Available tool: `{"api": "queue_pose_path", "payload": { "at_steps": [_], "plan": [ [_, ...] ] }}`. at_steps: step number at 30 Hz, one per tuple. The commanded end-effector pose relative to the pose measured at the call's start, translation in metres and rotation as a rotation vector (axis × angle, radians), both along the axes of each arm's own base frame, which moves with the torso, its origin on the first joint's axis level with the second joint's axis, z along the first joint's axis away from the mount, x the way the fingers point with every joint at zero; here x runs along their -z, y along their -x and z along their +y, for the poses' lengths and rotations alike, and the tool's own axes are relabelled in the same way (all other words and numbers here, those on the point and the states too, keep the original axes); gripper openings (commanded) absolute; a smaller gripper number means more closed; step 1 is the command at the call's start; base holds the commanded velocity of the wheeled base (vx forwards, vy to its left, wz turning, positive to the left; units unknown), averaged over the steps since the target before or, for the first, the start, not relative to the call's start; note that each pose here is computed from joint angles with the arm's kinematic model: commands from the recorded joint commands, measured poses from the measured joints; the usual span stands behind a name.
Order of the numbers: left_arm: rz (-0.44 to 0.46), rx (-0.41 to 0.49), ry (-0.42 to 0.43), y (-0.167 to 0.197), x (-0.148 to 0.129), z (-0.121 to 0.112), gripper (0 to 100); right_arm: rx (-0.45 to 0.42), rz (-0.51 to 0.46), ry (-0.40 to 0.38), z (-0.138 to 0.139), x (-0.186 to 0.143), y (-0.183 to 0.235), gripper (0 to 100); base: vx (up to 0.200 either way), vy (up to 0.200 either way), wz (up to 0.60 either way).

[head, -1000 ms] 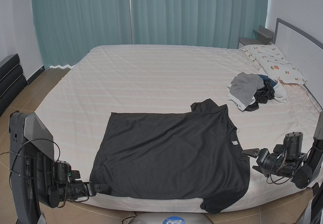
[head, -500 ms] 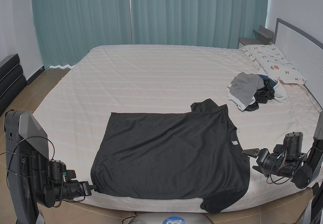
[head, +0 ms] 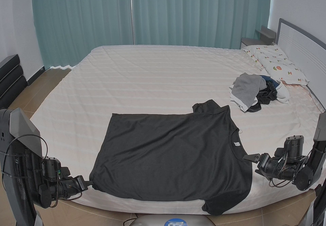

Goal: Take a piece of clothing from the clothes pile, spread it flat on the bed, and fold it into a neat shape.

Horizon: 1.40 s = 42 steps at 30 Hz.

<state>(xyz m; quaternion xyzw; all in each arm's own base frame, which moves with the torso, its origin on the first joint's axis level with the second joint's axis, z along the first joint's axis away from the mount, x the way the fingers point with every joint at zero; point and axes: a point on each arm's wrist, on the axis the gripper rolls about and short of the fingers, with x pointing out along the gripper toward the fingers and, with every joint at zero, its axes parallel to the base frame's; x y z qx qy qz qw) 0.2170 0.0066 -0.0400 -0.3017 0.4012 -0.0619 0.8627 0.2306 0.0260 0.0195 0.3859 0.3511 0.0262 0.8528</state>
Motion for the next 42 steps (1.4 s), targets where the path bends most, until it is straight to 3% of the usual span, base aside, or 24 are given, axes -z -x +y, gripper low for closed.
{"api": "queue_pose_path", "payload": {
  "at_steps": [1,7,15,23,24,30,39,42],
  "plan": [
    [-0.049,-0.055,0.046,-0.005,-0.013,0.002,0,-0.025,0.064,0.043,-0.001,0.018,0.000,100,0.000,0.000,0.00],
    [-0.072,-0.107,0.117,-0.006,-0.026,0.000,0,-0.045,0.120,0.103,-0.003,0.041,-0.005,100,0.000,0.000,0.00],
    [-0.085,-0.130,0.145,-0.007,-0.031,0.001,0,-0.032,0.069,0.129,-0.006,0.066,-0.016,100,0.000,0.000,0.00],
    [-0.079,-0.130,0.144,-0.008,-0.029,0.001,0,-0.036,0.040,0.132,-0.004,0.071,-0.028,100,0.000,0.000,0.00],
    [-0.079,-0.130,0.144,-0.008,-0.029,0.001,0,-0.036,0.040,0.132,-0.004,0.071,-0.028,0,0.000,0.000,0.00],
    [-0.077,-0.129,0.141,-0.007,-0.029,0.001,0,-0.016,0.011,0.137,-0.006,0.072,-0.039,0,0.000,0.000,0.00],
    [-0.088,-0.137,0.138,-0.009,-0.030,0.003,0,0.063,-0.186,0.146,-0.018,0.050,-0.087,0,0.000,0.000,0.00],
    [-0.088,-0.137,0.136,-0.008,-0.030,0.004,0,0.069,-0.197,0.146,-0.020,0.047,-0.099,0,0.000,0.000,0.00]
  ]
}}
